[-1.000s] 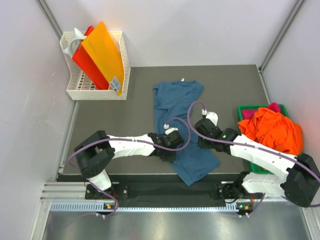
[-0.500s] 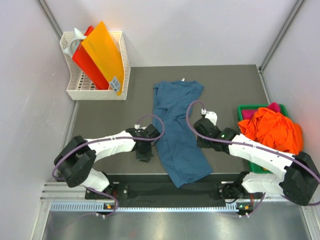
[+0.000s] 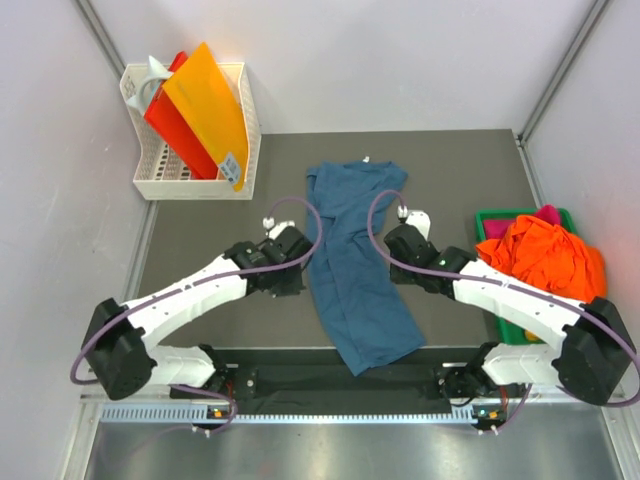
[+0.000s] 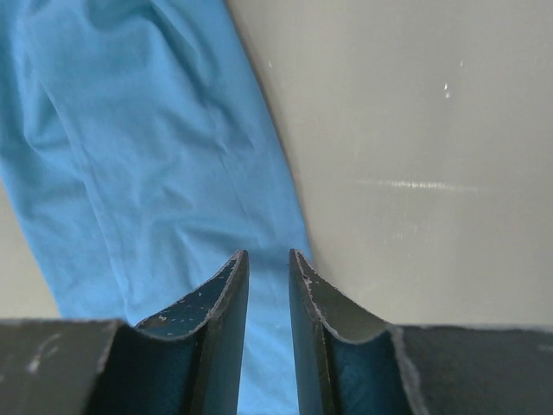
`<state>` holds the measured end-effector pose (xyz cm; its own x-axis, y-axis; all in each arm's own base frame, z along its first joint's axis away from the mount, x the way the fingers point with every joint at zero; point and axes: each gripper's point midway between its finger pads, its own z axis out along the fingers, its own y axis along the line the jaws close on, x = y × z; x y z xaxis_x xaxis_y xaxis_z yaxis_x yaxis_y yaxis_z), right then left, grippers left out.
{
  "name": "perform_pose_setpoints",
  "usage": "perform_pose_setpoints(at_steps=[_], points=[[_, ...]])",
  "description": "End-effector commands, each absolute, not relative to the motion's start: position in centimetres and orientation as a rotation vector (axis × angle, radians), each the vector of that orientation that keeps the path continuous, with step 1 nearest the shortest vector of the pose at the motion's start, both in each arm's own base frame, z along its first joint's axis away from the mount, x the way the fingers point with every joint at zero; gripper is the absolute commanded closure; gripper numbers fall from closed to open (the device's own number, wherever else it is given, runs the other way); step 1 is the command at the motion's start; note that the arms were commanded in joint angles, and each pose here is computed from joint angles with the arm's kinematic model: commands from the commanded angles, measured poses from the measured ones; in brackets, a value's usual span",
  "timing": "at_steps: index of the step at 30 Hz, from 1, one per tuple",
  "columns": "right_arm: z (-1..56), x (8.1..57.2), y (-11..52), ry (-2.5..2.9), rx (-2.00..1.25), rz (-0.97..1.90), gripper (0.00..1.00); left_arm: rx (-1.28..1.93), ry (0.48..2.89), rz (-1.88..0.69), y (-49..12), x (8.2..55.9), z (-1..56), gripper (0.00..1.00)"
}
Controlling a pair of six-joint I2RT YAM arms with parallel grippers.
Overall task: Fold and stack the t-shirts
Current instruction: Rotate the tshirt 90 degrees
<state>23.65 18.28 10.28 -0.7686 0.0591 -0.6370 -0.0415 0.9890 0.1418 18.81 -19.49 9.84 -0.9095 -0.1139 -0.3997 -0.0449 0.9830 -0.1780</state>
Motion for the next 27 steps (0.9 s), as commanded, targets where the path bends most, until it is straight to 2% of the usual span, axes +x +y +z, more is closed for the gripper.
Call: perform_pose_setpoints(at_steps=[1,4,6,8,14,23,27], points=[[12.0,25.8,18.5,2.374,0.018,0.191,0.74,-0.009,2.566,-0.409,-24.4,21.5,13.7,0.96],[11.9,25.9,18.6,2.38,0.014,0.19,0.73,0.124,2.602,-0.386,-27.6,20.5,12.5,0.95],[12.0,26.1,18.6,2.378,0.019,0.19,0.73,0.218,2.611,-0.353,-29.1,19.3,11.7,0.89],[12.1,26.2,18.5,2.379,0.023,0.187,0.72,0.278,2.653,-0.3,-29.6,18.7,9.7,0.84],[12.0,26.5,17.9,2.387,0.033,0.178,0.71,0.369,2.695,-0.27,-30.2,17.9,6.8,0.78],[12.2,26.7,17.9,2.392,0.036,0.18,0.69,0.438,2.797,-0.242,-29.6,16.1,2.4,0.77],[12.3,26.8,17.7,2.387,0.042,0.179,0.68,0.431,2.89,-0.077,-27.2,14.9,-0.4,0.81]])
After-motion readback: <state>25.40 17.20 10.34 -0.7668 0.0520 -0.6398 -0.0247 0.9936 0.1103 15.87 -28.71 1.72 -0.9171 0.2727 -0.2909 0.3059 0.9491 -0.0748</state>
